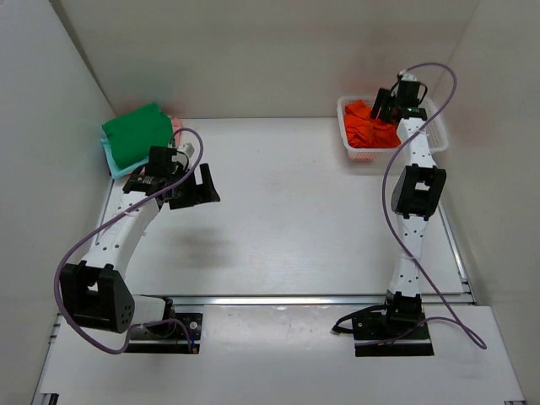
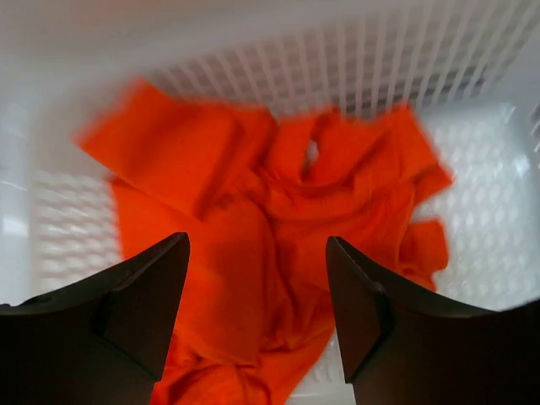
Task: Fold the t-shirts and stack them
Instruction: Grab crumpled tshirt from bin with the right arm
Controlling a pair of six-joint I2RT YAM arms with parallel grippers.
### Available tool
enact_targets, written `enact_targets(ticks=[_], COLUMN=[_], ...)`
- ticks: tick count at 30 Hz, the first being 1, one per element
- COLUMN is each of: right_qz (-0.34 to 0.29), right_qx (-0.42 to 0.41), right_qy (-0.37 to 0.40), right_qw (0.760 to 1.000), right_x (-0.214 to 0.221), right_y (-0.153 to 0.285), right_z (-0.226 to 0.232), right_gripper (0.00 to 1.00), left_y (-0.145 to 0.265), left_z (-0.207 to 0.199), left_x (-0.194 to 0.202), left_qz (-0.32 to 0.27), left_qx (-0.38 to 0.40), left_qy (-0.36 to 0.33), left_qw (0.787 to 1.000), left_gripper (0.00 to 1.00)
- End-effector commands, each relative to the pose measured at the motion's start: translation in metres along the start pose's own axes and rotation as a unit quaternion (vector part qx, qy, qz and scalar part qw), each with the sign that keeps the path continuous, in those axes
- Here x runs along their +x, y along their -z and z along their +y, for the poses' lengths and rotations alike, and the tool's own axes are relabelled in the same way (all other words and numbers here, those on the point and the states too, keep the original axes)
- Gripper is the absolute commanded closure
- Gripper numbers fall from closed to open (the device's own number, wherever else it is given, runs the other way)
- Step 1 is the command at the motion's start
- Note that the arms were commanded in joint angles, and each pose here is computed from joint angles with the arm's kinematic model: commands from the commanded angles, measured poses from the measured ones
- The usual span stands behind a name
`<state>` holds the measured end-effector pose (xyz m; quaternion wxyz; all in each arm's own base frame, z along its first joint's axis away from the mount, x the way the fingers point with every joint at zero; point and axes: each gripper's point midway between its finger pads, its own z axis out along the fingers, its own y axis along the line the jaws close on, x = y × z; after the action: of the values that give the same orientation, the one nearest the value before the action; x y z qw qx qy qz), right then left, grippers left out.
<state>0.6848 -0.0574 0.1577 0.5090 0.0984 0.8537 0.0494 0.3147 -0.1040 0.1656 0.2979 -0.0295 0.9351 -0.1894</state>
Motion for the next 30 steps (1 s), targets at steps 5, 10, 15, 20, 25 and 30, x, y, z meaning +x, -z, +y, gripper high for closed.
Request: enact_targets(ticks=[5,10,15,20,25,30], right_qz=[0.119,0.118,0.027,-0.181,-0.303,-0.343], right_qx=[-0.047,-0.068,-0.065,-0.163,-0.282,-0.387], right_qy=[0.0,-0.046,-0.046,-0.035,0.008,0.054], right_qw=[0.992,0.99,0.997,0.969,0.91,0.854], right_x=[0.1,0.092,0.018,-0.166,-0.241,-0.237], right_y=[-0.025,-0.025,0.003,0.139,0.31,0.443], right_z=[0.024,0.03,0.023,0.074,0.147,0.216], right_gripper=[0.39,1.0,1.0,1.0,1.0,1.0], left_y=[0.017,0.019,0.022,0.045,0.053,0.057], left_z=[-0.005,-0.018,-0.039,-0.05,-0.058,-0.056], left_x=[0.007,0.004,0.01,-0.015,-0.015,-0.016], left_qz=[-0.007,-0.024,-0.027,-0.084,-0.107,-0.114], left_qx=[0.029,0.078,0.152,0.161,0.181,0.166], left_qy=[0.003,0.02,0.063,0.04,0.043,0.038], left_qw=[1.0,0.997,0.986,0.983,0.977,0.979], left_gripper=[0.02,0.04,1.0,1.0,0.98,0.93])
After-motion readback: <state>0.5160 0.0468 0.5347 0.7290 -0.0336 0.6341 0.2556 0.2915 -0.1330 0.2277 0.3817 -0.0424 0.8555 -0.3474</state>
